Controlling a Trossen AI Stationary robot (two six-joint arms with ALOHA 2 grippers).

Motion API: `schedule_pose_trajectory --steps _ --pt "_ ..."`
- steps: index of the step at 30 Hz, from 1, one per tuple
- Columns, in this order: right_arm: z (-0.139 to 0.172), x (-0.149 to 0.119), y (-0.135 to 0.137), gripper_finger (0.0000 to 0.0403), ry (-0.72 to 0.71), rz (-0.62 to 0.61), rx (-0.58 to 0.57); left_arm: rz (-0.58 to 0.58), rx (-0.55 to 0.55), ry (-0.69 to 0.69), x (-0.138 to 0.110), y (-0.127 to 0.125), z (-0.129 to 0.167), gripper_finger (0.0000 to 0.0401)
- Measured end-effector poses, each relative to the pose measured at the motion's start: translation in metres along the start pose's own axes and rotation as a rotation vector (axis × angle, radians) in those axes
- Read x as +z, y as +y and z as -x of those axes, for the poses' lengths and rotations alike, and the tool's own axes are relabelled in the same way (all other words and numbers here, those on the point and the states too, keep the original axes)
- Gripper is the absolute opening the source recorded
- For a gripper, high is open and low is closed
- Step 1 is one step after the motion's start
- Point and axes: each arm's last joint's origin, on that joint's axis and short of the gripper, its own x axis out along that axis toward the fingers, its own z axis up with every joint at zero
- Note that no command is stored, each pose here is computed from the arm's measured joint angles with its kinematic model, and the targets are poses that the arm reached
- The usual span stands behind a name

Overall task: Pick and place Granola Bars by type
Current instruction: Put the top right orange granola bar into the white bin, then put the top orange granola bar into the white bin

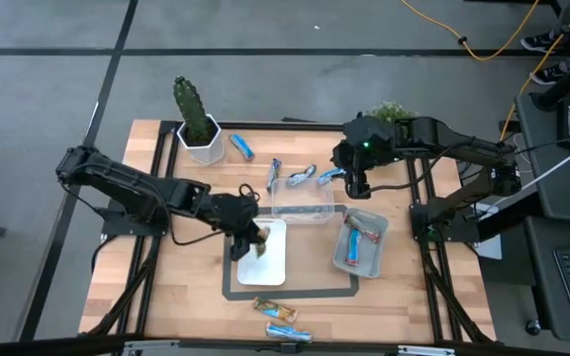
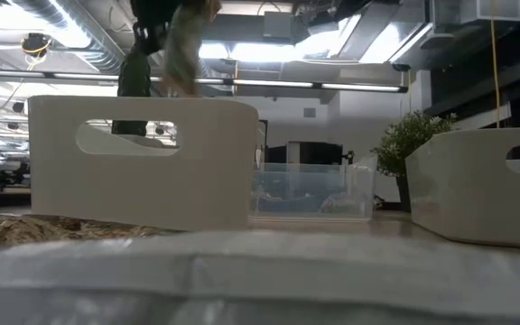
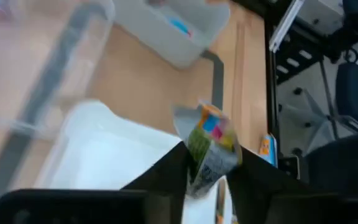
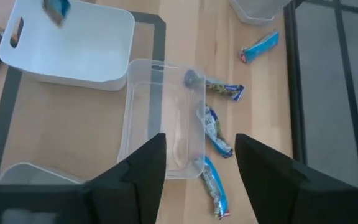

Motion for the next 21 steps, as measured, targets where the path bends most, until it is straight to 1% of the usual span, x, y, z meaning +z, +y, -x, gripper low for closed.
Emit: schedule_pose_trajectory --steps 2,7,11,13,16,18,21 --pt "0.002 0.0 0.0 0.0189 -0.009 0.017 -0.002 0.031 -0.022 0.029 -0.002 -0.001 -0.007 0.0123" --pt "0.005 0.0 0.0 0.018 -0.018 0.046 -0.004 0.104 -0.057 0.031 -0.003 -0.006 -0.014 0.0177" --pt "0.007 -0.001 0.001 0.0175 -0.028 0.051 0.015 0.136 -0.099 0.006 -0.002 -0.014 -0.01 0.0194" --pt "0.008 -0.001 0.001 0.0172 -0.032 0.06 0.028 0.102 -0.132 -0.021 0.004 -0.026 -0.003 0.0194" --pt "0.008 -0.001 0.002 0.0169 -0.038 0.067 0.047 -0.021 -0.201 -0.065 0.011 -0.05 0.01 0.0187" --pt "0.008 -0.001 0.002 0.0169 -0.041 0.067 0.059 -0.104 -0.217 -0.08 0.014 -0.065 0.016 0.0181" --pt "0.008 -0.001 0.002 0.0169 -0.047 0.059 0.068 -0.187 -0.205 -0.022 0.01 -0.081 0.018 0.0172"
